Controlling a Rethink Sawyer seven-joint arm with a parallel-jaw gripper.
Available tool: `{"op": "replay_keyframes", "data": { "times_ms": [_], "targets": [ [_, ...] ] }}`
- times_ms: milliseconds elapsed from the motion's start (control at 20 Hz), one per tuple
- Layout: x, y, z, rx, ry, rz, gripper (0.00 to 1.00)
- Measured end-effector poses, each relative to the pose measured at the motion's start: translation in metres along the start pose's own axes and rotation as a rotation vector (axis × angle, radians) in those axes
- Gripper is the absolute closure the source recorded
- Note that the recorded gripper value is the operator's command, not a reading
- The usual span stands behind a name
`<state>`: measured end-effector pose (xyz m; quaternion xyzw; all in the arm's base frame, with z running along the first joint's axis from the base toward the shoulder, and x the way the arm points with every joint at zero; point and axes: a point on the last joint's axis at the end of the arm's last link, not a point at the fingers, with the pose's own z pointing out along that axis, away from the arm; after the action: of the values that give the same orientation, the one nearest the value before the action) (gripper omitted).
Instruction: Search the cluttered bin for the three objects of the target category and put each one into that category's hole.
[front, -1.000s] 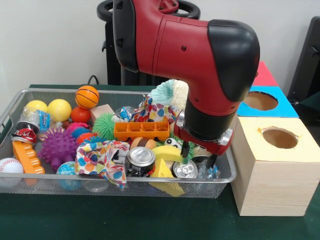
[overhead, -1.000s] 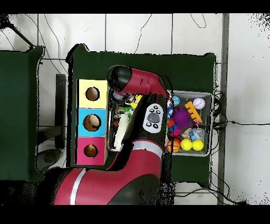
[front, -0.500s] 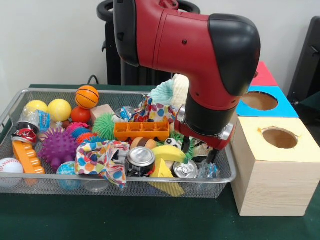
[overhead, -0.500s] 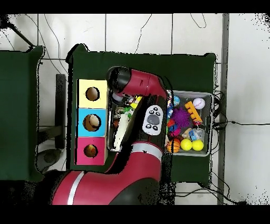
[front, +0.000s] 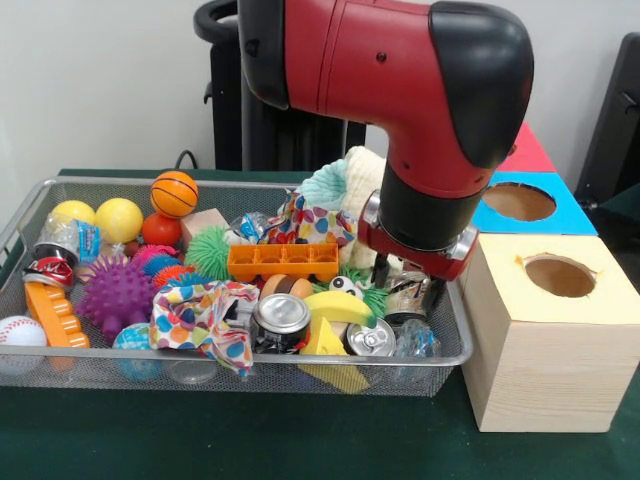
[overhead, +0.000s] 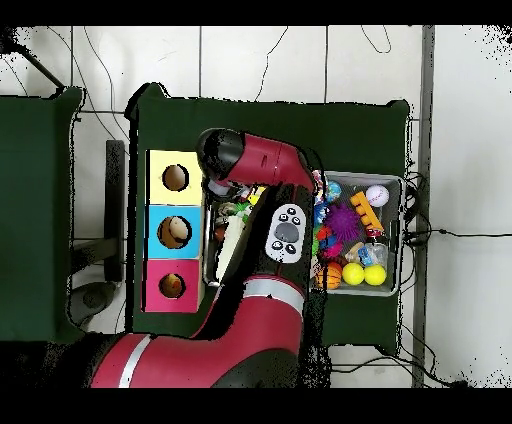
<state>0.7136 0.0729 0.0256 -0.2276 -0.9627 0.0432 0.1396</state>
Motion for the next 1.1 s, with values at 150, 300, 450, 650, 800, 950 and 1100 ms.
{"op": "replay_keyframes", "data": {
  "times_ms": [150, 300, 450, 650, 800, 950, 1100],
  "targets": [
    [0.0, 0.0, -0.001, -0.001, -0.002, 0.0, 0.0],
    [-0.001, 0.0, 0.001, -0.002, -0.013, 0.0, 0.0],
    [-0.004, 0.001, 0.005, -0.005, -0.032, 0.0, 0.0],
    [-0.008, 0.001, 0.015, -0.006, -0.057, -0.001, 0.0],
    [-0.008, 0.001, 0.021, -0.004, -0.058, -0.001, 0.0],
    [-0.009, 0.002, 0.021, -0.006, -0.06, 0.001, 0.0],
    [-0.009, 0.001, 0.021, -0.006, -0.059, 0.001, 0.0]
  ]
}}
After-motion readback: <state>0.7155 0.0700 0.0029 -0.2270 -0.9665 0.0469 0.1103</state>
